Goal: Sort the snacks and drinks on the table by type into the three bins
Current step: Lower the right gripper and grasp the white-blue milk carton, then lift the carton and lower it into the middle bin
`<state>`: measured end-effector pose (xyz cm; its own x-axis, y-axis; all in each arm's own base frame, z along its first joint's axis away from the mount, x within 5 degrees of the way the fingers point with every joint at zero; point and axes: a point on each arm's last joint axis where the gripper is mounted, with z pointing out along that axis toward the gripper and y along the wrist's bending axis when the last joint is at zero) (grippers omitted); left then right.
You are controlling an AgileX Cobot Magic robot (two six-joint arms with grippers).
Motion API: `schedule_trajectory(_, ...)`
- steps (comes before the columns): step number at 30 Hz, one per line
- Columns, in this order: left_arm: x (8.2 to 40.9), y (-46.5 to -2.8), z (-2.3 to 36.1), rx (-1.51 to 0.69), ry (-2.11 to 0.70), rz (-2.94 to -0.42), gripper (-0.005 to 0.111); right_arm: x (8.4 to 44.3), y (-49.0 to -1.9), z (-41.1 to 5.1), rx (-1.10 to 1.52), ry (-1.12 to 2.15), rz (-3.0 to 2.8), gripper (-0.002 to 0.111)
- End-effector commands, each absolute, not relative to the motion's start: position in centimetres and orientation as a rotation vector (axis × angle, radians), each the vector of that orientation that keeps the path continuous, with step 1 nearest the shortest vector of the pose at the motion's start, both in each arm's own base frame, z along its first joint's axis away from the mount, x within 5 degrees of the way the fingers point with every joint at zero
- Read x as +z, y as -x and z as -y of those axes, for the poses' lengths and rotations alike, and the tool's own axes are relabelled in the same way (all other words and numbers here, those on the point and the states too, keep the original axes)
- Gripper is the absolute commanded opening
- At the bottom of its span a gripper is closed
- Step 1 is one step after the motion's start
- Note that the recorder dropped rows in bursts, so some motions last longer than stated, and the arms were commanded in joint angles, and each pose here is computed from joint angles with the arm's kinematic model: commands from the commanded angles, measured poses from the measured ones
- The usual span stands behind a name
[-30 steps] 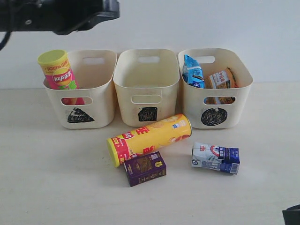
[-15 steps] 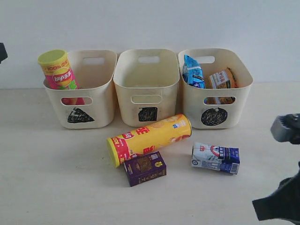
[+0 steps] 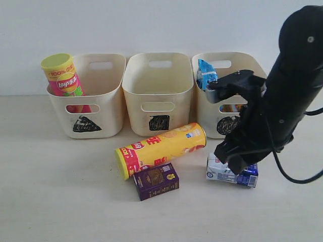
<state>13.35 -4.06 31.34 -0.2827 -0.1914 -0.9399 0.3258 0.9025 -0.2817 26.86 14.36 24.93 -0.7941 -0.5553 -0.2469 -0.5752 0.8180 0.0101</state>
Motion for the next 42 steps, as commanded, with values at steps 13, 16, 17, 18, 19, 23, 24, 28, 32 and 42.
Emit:
schedule_trajectory(13,26.9,-8.9,4.0,-0.569,-0.101,-1.786,0.004,15.7,-33.8,-15.2,-0.086,1.3,-2.695,0.072)
schedule_trajectory(16,26.7,-8.8,4.1,-0.561,-0.135,-1.8,0.004,14.6,-34.4,-15.2,-0.131,1.332,-2.664,0.071)
schedule_trajectory(17,26.7,-8.8,4.1,-0.561,-0.135,-1.8,0.004,14.3,-34.5,-15.3,-0.134,1.334,-2.656,0.071)
schedule_trajectory(18,26.7,-8.8,4.1,-0.561,-0.135,-1.8,0.004,14.1,-34.6,-15.3,-0.132,1.333,-2.651,0.071)
schedule_trajectory(19,26.7,-8.8,4.1,-0.561,-0.135,-1.8,0.004,13.9,-34.7,-15.3,-0.134,1.335,-2.649,0.071)
schedule_trajectory(23,26.7,-8.8,4.1,-0.561,-0.135,-1.8,0.004,13.1,-35.0,-15.4,-0.148,1.35,-2.634,0.071)
schedule_trajectory(24,26.7,-8.8,4.1,-0.561,-0.135,-1.8,0.004,13.0,-35.0,-15.4,-0.148,1.352,-2.636,0.071)
schedule_trajectory(28,26.7,-8.8,4.0,-0.54,-0.152,-1.804,0.004,12.7,-35.0,-15.4,-0.143,1.333,-2.643,0.071)
schedule_trajectory(32,26.7,-8.8,4.0,-0.54,-0.152,-1.804,0.004,13.0,-35.0,-15.4,-0.14,1.304,-2.652,0.062)
schedule_trajectory(42,26.4,-8.8,3.9,-0.495,-0.18,-1.813,0.004,16.5,-34.3,-15.3,-0.109,1.188,-2.658,0.0)
